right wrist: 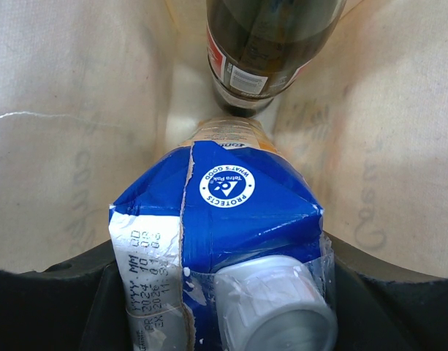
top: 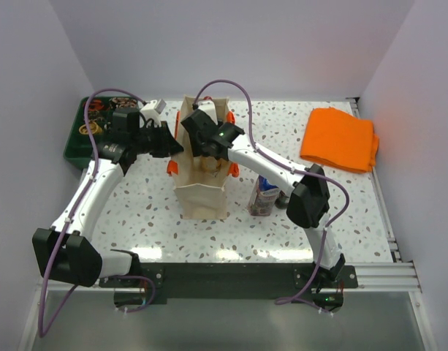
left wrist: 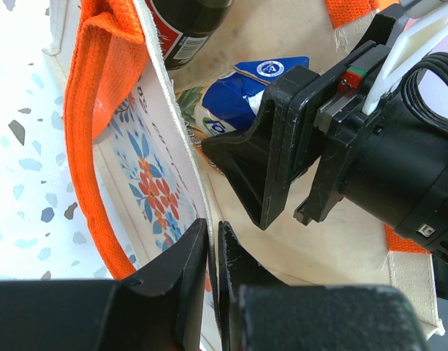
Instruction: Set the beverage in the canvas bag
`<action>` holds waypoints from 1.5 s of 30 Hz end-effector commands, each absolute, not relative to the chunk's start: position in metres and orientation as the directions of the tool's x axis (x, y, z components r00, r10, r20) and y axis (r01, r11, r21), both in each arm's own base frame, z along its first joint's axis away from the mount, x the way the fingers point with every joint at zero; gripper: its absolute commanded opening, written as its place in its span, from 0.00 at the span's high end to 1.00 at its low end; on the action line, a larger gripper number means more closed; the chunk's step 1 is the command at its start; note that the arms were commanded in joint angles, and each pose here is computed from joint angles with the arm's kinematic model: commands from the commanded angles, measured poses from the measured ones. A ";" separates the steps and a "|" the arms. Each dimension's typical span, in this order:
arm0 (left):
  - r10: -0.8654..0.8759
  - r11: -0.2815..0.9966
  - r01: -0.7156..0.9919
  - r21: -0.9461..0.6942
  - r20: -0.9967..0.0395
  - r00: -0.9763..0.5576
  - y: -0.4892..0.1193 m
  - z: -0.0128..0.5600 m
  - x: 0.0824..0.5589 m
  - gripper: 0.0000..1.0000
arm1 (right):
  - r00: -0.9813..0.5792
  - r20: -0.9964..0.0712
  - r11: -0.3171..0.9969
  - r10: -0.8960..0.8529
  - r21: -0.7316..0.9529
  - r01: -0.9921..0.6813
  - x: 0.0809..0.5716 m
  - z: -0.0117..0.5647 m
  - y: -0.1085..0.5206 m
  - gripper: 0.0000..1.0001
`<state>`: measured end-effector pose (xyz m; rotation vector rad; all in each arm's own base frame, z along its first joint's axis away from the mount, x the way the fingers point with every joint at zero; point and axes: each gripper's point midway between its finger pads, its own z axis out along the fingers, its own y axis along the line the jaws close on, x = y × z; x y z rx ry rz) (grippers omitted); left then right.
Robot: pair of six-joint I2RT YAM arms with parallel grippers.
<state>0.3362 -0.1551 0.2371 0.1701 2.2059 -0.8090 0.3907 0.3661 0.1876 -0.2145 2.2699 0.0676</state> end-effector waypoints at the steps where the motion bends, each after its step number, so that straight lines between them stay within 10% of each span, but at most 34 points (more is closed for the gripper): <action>1: -0.108 0.768 0.403 -0.498 -0.721 -0.685 -0.161 0.243 0.328 0.84 | -0.571 -0.821 0.992 -0.008 0.065 -0.108 0.415 0.204 0.370 0.55; 17: -0.105 0.774 0.403 -0.488 -0.727 -0.679 -0.160 0.243 0.333 0.84 | -0.608 -0.794 0.993 -0.022 0.051 -0.103 0.408 0.185 0.365 0.27; 45: -0.103 0.778 0.399 -0.486 -0.724 -0.682 -0.160 0.240 0.336 0.84 | -0.592 -0.806 0.994 -0.012 0.057 -0.097 0.403 0.202 0.357 0.25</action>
